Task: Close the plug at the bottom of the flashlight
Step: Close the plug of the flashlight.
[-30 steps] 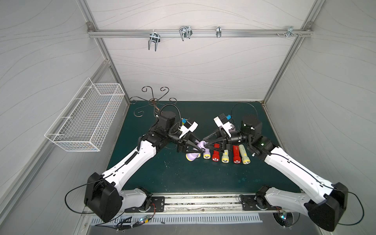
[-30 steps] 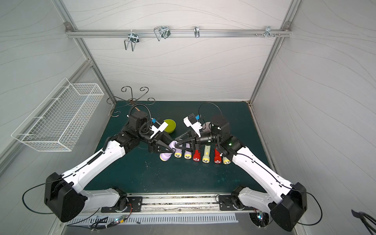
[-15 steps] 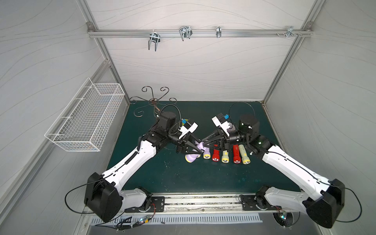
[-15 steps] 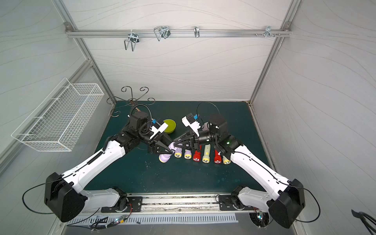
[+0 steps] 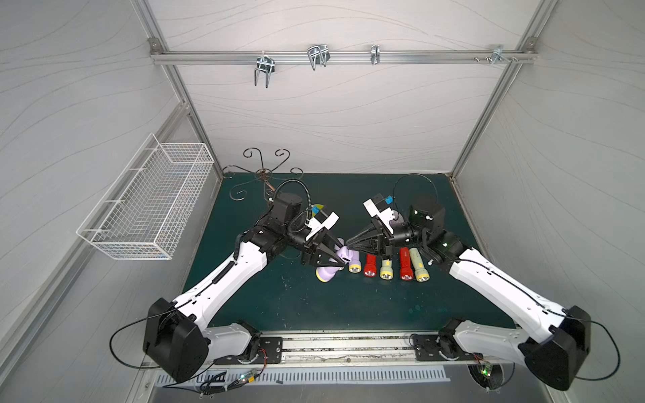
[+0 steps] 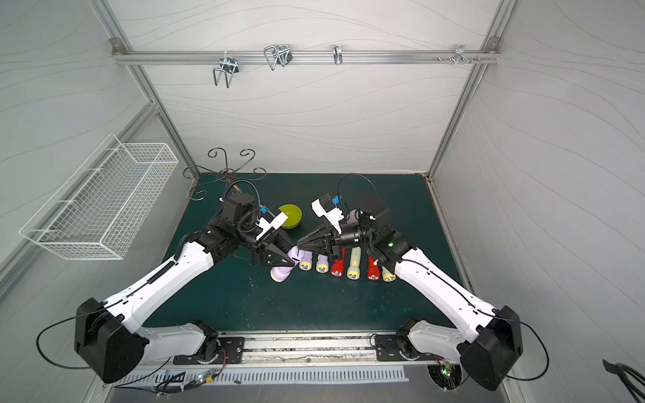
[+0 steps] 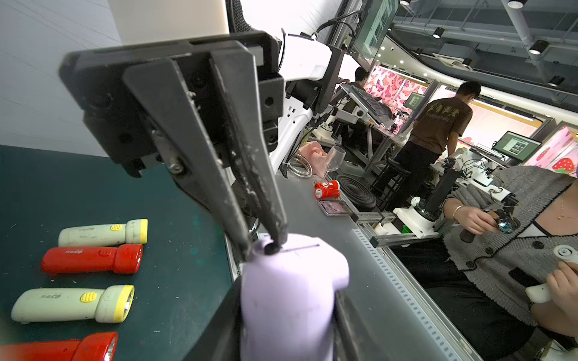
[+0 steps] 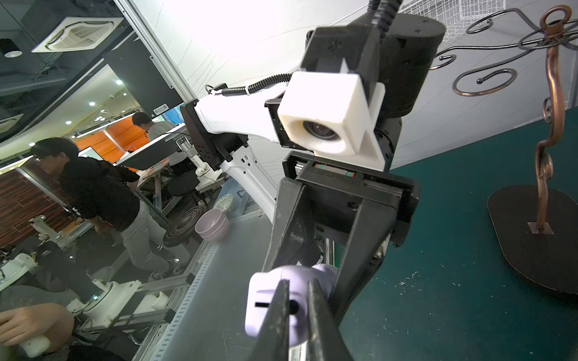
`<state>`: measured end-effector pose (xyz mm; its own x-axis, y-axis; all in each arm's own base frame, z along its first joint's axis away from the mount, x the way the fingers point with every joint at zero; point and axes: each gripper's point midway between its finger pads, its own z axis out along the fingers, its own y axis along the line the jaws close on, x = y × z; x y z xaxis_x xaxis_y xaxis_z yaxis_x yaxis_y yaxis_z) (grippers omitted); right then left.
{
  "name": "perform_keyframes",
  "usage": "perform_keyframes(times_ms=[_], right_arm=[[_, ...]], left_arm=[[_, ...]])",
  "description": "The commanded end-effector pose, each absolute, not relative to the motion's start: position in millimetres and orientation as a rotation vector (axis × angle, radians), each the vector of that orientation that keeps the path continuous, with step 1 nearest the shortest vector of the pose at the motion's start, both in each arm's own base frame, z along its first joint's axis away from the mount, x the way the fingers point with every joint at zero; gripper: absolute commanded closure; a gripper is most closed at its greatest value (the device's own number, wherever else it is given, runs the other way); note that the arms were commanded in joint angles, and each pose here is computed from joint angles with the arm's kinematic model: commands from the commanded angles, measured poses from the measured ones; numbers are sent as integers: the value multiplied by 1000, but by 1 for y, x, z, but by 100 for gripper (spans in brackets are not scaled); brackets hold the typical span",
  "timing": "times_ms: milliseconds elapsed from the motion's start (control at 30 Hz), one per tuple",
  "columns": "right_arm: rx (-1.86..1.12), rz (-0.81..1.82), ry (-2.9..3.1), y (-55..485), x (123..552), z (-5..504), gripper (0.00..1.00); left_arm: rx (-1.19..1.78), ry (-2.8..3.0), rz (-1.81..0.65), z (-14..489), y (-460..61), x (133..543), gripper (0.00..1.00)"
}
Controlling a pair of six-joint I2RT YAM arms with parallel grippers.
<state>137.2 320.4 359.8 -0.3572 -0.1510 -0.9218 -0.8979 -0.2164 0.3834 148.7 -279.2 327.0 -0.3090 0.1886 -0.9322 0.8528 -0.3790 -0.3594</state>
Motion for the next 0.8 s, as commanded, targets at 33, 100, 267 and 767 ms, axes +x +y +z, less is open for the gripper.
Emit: perform_keyframes(times_ms=[33,100,267,767], right_arm=[[-1264,1652,1571,325,140,334,89],[-1244,1639,1591,324,146,333,90],[-1139,1567,1667,318,169,333,95],[-746,1122,1832,267,225,321,87]], left_arm=[[1533,1060,-1638,372,-273,133,99],[1536,1054,-1644,372,-272,131,99],[1542,1043,-1651,373,-269,128,99],[1136,1560,-1445,332,-301,222,92]])
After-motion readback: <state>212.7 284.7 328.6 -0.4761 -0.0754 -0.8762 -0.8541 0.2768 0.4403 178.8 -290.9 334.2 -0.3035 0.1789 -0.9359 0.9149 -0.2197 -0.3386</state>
